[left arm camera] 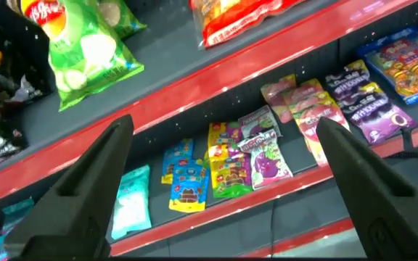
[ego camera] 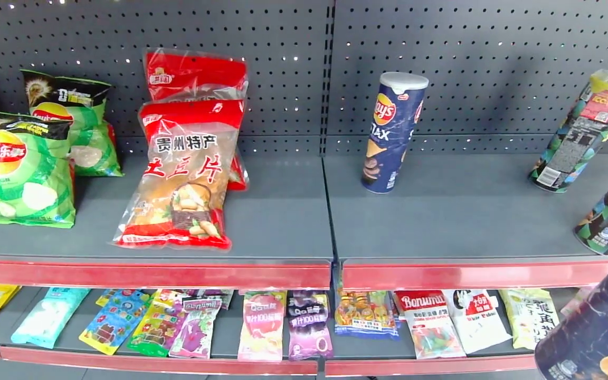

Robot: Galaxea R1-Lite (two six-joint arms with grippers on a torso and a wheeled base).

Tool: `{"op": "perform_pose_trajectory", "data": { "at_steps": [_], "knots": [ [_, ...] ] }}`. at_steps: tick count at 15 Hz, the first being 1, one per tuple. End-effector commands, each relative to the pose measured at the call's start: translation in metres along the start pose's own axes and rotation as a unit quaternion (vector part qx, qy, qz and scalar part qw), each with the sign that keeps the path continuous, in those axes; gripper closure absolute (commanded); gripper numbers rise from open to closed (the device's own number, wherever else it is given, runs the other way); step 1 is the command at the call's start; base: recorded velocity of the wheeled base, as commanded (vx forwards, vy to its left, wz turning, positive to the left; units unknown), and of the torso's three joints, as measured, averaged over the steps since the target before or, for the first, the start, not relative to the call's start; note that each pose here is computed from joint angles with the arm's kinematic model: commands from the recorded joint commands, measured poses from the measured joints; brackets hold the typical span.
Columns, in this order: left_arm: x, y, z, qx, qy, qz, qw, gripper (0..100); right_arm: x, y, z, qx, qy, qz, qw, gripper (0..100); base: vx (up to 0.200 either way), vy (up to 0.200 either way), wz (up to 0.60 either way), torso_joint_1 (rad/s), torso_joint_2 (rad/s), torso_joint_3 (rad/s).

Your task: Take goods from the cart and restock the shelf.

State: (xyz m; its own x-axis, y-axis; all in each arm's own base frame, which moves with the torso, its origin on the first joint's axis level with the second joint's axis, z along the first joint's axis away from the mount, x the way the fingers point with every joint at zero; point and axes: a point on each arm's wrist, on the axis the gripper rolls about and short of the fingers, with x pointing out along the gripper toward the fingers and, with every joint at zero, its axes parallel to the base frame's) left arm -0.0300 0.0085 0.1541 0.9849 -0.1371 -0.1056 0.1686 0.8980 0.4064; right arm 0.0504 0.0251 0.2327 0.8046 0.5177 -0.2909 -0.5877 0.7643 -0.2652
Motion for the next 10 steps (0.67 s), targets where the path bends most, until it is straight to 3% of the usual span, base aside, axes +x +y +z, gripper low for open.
{"op": "perform_pose_trajectory", "data": {
  "at_steps": [1,8,10],
  "knots": [
    [0.0,0.0,0.0,0.0,0.0,-0.001,1.0,0,-0.003,0.001,-0.002,0.001,-0.004,-0.005,1.0,100,0.0,0.0,0.0,0.0,0.0,0.0],
    [0.004,-0.003,-0.007,0.005,0.015,-0.007,0.9999,0,-0.027,0.013,-0.027,0.021,-0.026,-0.046,0.998,100,0.0,0.0,0.0,0.0,0.0,0.0],
    [0.004,-0.003,-0.007,0.005,0.015,-0.009,0.9998,0,-0.028,0.013,-0.028,0.021,-0.027,-0.048,0.998,100,0.2,0.0,0.0,0.002,0.0,0.0]
  ]
}}
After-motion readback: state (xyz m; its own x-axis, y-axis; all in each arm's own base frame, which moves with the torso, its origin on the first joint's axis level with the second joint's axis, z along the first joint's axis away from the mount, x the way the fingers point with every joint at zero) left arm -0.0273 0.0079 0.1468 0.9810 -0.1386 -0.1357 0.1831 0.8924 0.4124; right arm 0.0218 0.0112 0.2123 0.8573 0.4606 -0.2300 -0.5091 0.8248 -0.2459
